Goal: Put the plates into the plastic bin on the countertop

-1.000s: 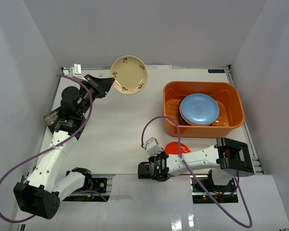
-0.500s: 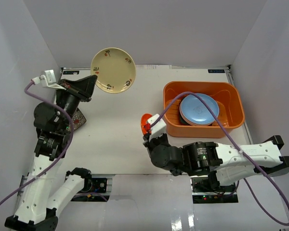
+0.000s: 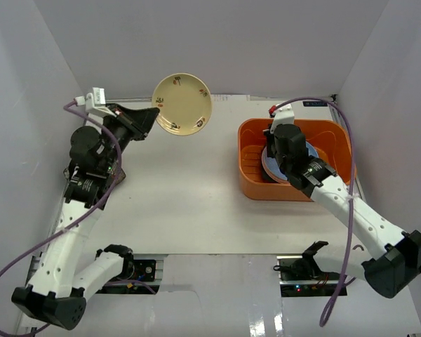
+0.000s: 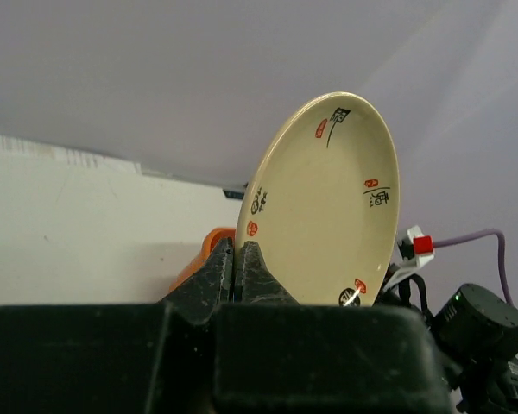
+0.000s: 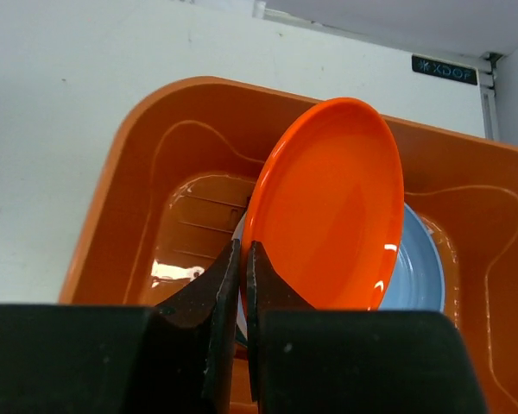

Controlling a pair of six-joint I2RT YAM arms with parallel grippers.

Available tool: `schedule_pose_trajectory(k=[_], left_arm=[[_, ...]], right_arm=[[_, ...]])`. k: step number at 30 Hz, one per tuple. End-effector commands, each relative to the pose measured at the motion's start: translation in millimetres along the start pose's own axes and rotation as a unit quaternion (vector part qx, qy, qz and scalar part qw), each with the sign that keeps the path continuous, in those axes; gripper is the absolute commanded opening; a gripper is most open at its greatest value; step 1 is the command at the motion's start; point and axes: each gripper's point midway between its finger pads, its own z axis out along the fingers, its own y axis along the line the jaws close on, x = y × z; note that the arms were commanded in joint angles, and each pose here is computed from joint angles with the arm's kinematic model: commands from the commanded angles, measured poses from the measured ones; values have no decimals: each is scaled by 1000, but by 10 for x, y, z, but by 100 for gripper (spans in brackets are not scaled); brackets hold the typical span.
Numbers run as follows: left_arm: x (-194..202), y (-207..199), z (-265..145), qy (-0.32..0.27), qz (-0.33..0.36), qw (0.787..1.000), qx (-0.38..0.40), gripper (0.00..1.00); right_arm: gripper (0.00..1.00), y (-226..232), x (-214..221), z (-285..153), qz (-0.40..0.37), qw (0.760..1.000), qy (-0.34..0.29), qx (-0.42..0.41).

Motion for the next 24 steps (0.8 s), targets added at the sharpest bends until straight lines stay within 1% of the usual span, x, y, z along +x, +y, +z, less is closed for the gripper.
schedule_pose_trajectory(k=[1,5,7,8,9,10,11,13,14,15,16,18,19,20,21,22,23,24], left_arm=[[220,-17,121,40,-28,998,25,0],[459,-42,375,75,-45,995,41,0],[524,-77,442,78,-42,995,44,0],[568,-167,477,81,-41,995,50,0],[655,-147,551,89,-41,994,45,0],[718,-159,593,95,-34,994,45,0],[807,-226,626,101,-32,993,48,0],[955,-232,751,115,-31,992,44,0],[1048,-275,780,124,-29,991,47,0],[1058,-283,832,121,-28,991,43,0],[1205,-227,915,135,-26,990,34,0],[1356,-274,991,147,-21,988,34,0],[1471,-270,1082,157,-17,987,32,0],[1602,-358,1106,169,-13,985,39,0],[1694,-378,1149,177,-8,984,36,0],[1660,-482,1238,169,-3,985,39,0],[1954,-487,1308,196,7,980,36,0],[2061,-499,1359,205,14,978,33,0]], right_arm=[[8,69,74,312,13,999,-2,-50],[10,-49,376,460,35,998,30,-38],[12,-144,489,495,46,998,39,-27],[17,-153,515,506,53,997,42,-28],[21,-145,542,508,56,997,46,-34],[27,-179,571,507,59,997,49,-29],[43,-189,567,497,67,996,48,-27],[61,-256,476,440,87,995,36,-24],[74,-292,435,410,97,994,31,-23],[77,-373,372,388,116,993,24,-19],[78,-445,253,316,127,992,9,-17],[74,-674,65,239,155,988,-12,5],[63,-781,-91,138,168,985,-34,16],[52,-892,-145,78,179,982,-45,32],[36,-1087,-186,12,195,977,-58,62],[22,-1179,-307,-134,219,970,-84,70],[8,-1263,-355,-219,234,964,-99,79],[8,-1360,-412,-297,246,959,-114,86]])
